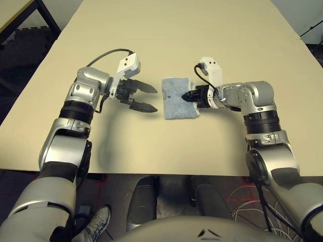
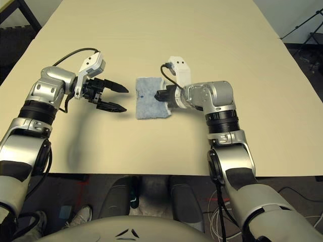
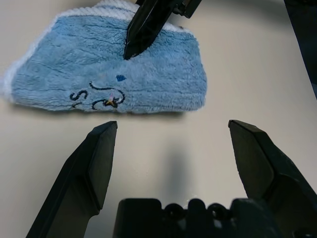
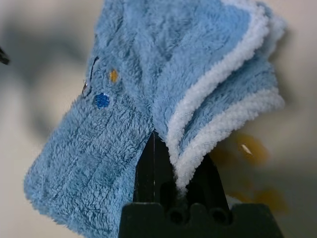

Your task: Wipe the water off the table with a rag.

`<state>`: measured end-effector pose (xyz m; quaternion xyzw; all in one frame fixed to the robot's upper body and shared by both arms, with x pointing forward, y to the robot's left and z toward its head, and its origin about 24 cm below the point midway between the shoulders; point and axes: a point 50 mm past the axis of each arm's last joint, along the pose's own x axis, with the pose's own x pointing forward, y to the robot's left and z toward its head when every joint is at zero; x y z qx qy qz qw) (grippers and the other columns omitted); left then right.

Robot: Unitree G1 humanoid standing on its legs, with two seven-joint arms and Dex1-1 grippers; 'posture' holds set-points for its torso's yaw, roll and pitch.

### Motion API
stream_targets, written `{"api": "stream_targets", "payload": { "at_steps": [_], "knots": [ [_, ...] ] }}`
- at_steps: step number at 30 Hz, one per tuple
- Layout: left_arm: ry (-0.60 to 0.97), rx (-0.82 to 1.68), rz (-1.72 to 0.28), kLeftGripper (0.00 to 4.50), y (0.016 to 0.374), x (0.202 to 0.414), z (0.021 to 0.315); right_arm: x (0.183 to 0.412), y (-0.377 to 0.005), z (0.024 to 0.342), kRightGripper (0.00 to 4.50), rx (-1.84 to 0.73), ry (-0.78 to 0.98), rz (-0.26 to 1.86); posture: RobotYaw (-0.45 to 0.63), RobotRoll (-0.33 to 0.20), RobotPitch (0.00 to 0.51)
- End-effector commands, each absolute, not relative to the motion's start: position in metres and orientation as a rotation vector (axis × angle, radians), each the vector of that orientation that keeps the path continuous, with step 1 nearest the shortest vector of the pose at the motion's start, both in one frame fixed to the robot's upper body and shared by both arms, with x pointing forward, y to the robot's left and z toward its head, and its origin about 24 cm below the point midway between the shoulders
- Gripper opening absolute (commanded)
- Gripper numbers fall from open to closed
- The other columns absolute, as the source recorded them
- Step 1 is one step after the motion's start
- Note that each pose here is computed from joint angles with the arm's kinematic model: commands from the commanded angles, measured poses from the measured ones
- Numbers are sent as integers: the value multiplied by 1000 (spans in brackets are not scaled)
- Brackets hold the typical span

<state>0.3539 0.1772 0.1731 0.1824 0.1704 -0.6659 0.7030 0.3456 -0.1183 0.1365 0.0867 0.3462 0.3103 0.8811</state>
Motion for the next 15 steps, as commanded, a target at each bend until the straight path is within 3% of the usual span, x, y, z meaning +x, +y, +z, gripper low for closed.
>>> {"api": "stream_targets", "payload": {
  "at_steps": [1,15],
  "knots": [
    [414,408,-1503,4500,174,352,165,344,-145,132,31,152,763,546,-43,0,174],
    [421,405,-1491,4500,177,353,163,336,-229,151,31,78,775,354,-55,0,176]
  ]
}}
